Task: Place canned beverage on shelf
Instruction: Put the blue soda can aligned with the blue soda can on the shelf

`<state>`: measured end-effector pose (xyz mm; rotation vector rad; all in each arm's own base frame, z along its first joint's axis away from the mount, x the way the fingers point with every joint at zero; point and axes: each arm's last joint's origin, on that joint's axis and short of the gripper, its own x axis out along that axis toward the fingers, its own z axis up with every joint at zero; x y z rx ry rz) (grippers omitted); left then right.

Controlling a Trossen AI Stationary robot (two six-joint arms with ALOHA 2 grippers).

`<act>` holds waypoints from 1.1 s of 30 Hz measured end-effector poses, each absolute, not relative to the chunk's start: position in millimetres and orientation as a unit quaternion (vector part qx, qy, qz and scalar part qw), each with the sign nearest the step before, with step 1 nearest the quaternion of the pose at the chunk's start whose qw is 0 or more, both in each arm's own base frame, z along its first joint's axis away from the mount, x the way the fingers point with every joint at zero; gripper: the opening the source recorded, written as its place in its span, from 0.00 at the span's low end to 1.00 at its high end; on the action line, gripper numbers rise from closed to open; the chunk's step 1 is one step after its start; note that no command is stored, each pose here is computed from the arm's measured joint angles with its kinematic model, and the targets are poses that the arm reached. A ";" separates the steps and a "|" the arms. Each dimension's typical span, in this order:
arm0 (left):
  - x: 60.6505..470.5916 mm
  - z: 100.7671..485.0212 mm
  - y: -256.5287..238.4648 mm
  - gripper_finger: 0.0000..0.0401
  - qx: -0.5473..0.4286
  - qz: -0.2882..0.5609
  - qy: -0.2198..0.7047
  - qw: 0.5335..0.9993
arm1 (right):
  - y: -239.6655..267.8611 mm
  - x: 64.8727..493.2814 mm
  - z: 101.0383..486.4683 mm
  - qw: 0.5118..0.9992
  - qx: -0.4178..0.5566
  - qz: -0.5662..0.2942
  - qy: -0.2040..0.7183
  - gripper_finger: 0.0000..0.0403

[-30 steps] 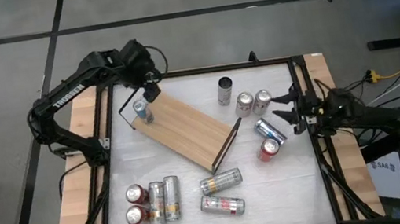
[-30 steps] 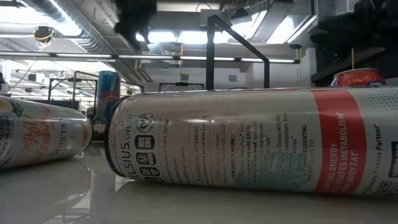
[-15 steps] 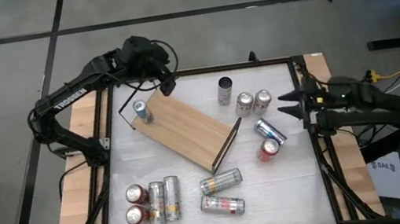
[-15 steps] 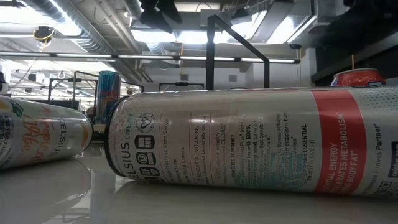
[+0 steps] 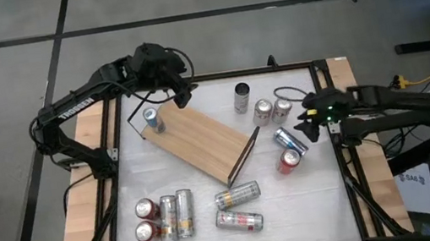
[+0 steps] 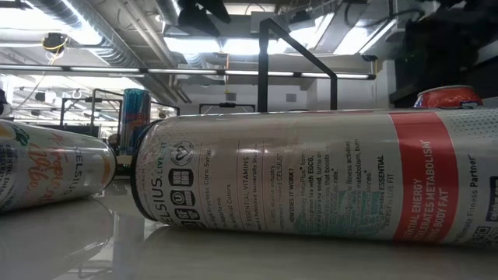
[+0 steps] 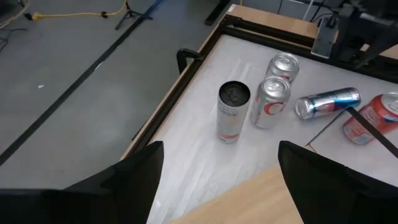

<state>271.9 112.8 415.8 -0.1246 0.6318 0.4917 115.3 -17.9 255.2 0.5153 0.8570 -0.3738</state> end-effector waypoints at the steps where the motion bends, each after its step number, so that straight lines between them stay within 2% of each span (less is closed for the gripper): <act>1: 271.8 415.7 112.8 0.77 -0.061 0.239 0.308 0.919 | -18.0 117.7 252.4 0.852 0.252 -0.180 0.423 0.53; 7: 271.8 415.5 112.9 0.77 -0.061 0.239 0.308 0.919 | -18.4 130.8 237.1 0.801 0.281 -0.185 0.495 0.53; 17: 271.8 415.5 112.9 0.77 -0.061 0.239 0.308 0.919 | -19.6 151.8 217.0 0.746 0.305 -0.182 0.563 0.53; 33: 271.8 415.4 112.9 0.77 -0.061 0.239 0.308 0.919 | -23.2 174.9 195.4 0.718 0.305 -0.196 0.594 0.53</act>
